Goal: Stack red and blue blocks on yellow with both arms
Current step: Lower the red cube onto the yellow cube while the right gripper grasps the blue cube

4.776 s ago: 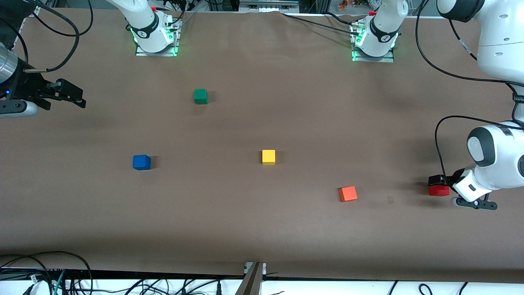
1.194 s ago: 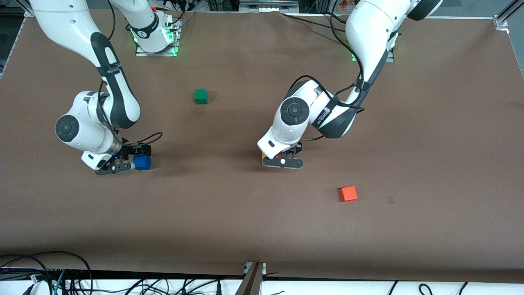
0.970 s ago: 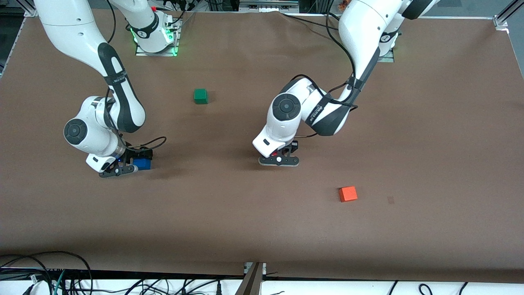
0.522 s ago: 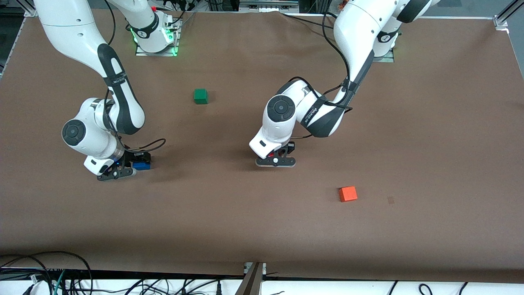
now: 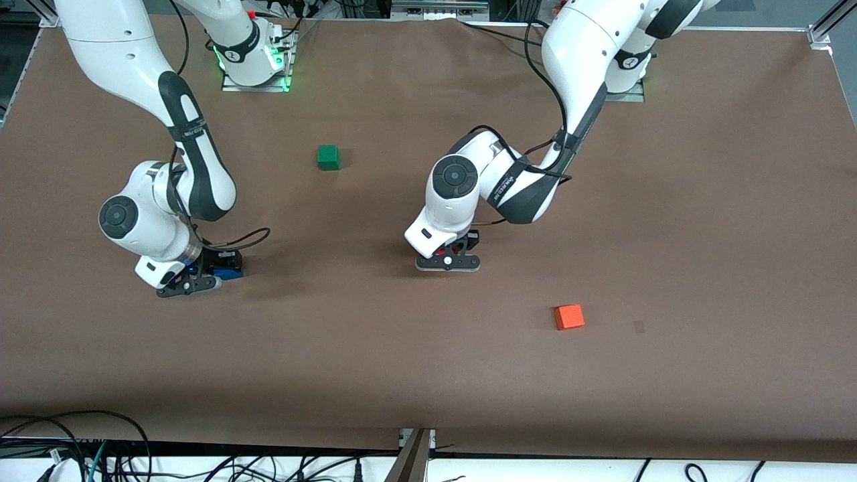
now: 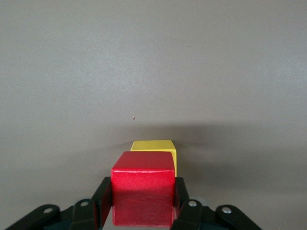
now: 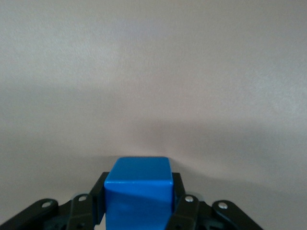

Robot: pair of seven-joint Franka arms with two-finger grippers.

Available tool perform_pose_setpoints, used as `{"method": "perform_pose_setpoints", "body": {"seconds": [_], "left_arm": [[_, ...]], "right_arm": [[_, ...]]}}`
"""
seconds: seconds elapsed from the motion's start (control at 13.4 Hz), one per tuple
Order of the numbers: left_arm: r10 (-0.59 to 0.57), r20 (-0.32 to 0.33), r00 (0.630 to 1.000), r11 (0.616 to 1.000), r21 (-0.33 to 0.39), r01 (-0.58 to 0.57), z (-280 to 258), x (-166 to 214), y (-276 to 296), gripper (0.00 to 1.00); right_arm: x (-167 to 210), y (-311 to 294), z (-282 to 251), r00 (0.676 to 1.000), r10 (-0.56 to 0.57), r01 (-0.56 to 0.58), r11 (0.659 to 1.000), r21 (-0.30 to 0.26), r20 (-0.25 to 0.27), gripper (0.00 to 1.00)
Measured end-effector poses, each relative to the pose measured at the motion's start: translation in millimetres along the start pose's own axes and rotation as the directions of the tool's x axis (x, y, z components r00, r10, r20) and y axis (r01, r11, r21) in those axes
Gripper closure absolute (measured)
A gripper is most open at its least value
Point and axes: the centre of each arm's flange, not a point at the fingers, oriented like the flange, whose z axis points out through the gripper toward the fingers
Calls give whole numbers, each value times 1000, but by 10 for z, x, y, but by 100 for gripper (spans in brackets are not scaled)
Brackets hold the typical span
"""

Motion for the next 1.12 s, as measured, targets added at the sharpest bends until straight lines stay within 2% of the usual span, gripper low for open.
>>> {"method": "perform_pose_setpoints", "body": {"seconds": [0.6,1.12], "left_arm": [[-13,-16,1000,1000,3,13,21,18,67,44],[-13,-19,1000,1000,5,13,19,16,80,44]], "right_arm": [[562,-168,-775,999,-40,40,998,52,6,45],[685,-284,-1013,1000,-16,15,998,67,18,45]]}}
